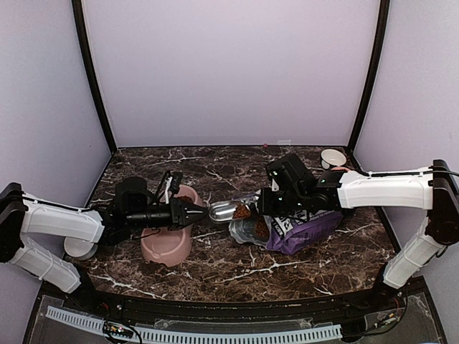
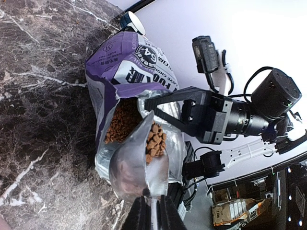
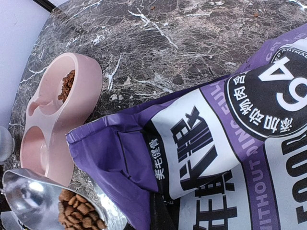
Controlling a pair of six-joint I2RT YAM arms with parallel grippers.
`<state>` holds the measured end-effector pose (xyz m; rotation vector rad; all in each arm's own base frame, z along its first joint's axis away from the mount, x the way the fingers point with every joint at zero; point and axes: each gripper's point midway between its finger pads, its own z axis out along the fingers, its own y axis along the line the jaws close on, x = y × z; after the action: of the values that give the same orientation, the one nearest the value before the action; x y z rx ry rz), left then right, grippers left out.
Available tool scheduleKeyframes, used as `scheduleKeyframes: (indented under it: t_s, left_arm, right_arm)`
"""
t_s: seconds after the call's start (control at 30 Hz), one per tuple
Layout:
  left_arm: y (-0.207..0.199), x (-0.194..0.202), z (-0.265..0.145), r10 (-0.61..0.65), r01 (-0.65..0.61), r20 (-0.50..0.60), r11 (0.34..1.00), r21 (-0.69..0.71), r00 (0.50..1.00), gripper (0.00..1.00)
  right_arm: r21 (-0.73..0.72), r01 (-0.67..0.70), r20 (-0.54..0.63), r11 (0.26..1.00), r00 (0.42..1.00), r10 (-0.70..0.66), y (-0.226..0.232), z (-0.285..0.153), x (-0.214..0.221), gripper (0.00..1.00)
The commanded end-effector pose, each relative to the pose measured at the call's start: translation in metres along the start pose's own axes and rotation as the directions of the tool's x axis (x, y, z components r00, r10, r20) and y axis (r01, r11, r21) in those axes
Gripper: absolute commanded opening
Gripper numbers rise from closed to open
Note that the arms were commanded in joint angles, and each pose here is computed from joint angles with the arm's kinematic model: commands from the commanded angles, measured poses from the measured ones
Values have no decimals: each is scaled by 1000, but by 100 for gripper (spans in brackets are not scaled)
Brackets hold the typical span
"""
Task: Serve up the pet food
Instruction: Collect the pet food from the pet food bag, then place the pet food in the pet food bowl.
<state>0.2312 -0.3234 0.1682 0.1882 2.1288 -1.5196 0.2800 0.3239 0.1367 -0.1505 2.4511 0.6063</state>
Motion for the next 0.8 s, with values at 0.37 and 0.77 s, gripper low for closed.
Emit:
scheduleKeyframes:
  t_s: [0.37,0.77]
  left_arm:
    - [-61,-38,-26,-18,-1,113,986,164,993,0]
    - [-98,-57,-31,-23,-9,121,967,255,992,0]
  right_arm:
    - [65,-14,34,998,999,12,-17,-6,-10,0]
    - [61,-14,32,998,999,12,-18,-4,-7,0]
